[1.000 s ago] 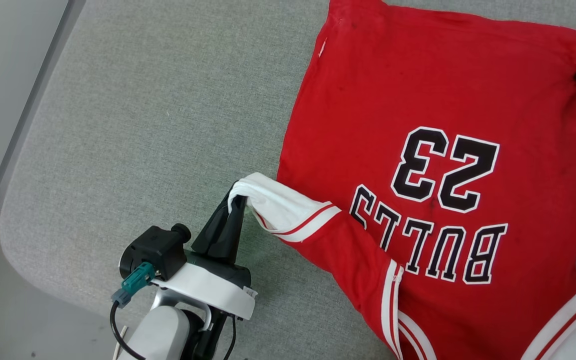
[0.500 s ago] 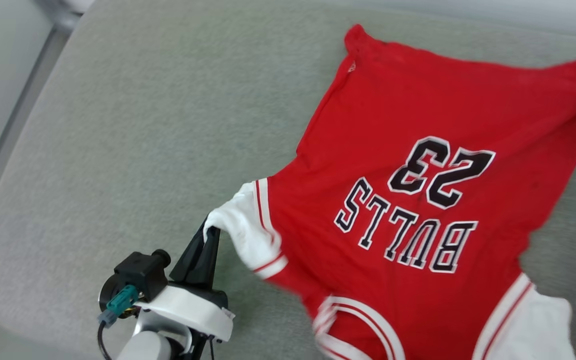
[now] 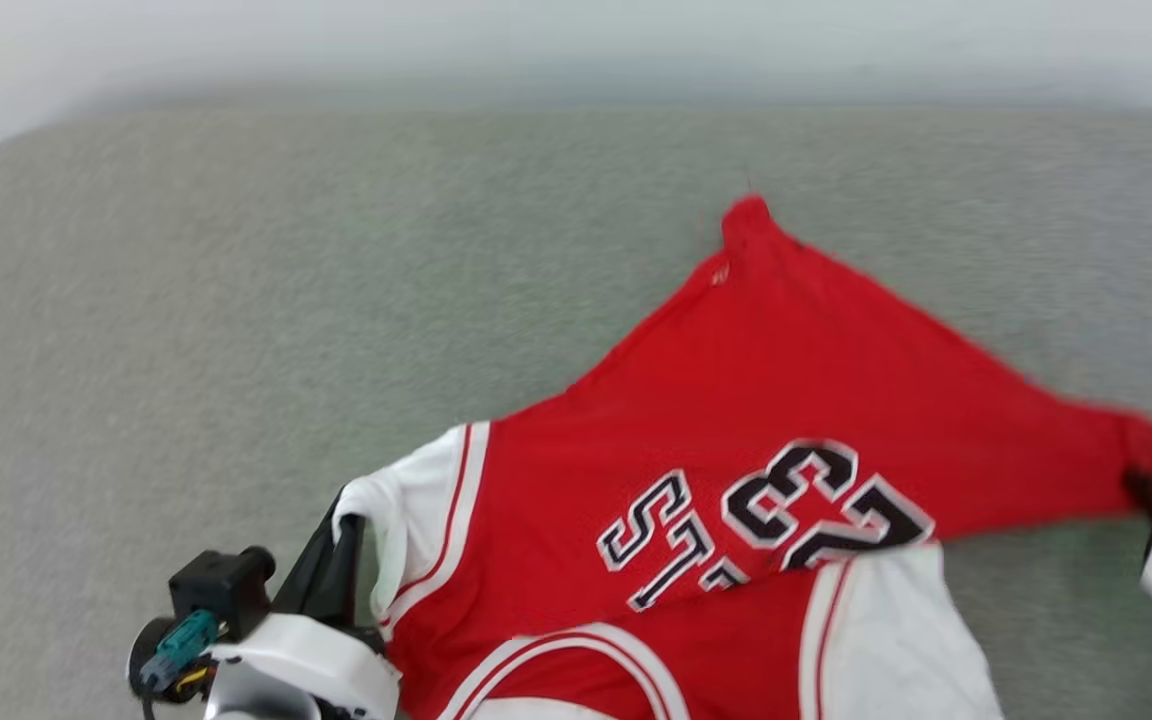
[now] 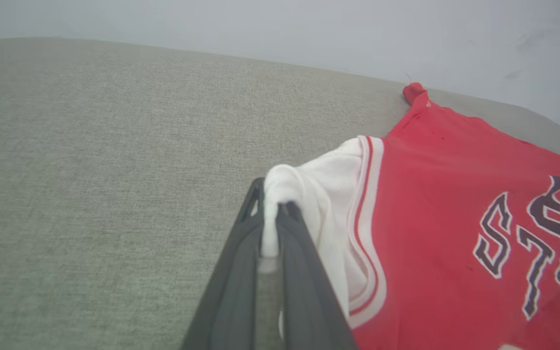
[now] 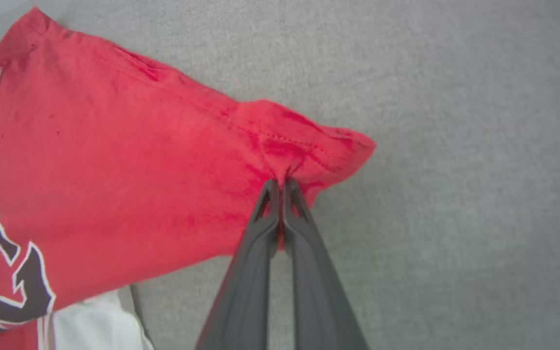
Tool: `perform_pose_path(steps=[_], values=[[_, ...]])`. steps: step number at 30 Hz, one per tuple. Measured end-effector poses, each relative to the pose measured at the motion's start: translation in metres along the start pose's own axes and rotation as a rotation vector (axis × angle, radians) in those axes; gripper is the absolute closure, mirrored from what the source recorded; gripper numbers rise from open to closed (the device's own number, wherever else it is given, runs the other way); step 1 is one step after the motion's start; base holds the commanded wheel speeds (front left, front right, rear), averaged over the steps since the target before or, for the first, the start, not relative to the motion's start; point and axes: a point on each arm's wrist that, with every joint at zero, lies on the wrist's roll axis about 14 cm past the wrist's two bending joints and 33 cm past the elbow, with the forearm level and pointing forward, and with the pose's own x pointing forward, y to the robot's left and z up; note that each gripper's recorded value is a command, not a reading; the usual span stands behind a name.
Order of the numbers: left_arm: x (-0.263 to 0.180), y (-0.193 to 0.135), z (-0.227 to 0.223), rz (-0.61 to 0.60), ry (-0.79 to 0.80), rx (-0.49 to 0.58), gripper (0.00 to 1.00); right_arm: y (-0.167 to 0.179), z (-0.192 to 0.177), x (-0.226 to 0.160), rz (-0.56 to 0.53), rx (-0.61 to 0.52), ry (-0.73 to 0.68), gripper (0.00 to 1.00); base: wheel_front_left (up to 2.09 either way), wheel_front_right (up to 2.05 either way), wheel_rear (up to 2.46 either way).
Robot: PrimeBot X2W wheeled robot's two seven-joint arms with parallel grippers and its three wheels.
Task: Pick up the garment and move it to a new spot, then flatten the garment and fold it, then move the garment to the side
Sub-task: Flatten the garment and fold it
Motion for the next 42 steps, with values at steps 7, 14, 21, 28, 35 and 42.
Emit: perform_pose_path(steps=[7,14,21,28,35,42], values=[[0.002,-0.015,0.0,-0.048,0.022,0.01,1.0,-0.033,-0.07,-0.067,-0.091,0.145,-0.002,1.0,0.0,0.0,0.0],[-0.003,-0.013,-0.003,-0.042,0.037,0.009,1.0,-0.055,-0.134,-0.097,-0.158,0.226,0.102,0.87,0.0,0.0,0.0],[-0.006,-0.011,-0.007,-0.031,0.045,-0.005,1.0,-0.05,-0.128,-0.088,-0.141,0.265,-0.05,0.0,0.0,0.0,0.0],[-0.004,-0.014,-0.008,-0.038,0.044,-0.012,1.0,-0.033,-0.039,-0.073,-0.112,0.164,-0.413,0.0,0.0,0.0,0.0],[0.009,-0.016,0.001,-0.05,0.013,-0.012,1.0,0.007,0.009,-0.027,0.028,0.05,-0.379,0.0,0.0,0.0,0.0],[0.024,-0.012,0.003,-0.054,-0.006,-0.017,1.0,0.063,0.032,0.031,0.156,-0.167,-0.01,0.0,0.0,0.0,0.0]])
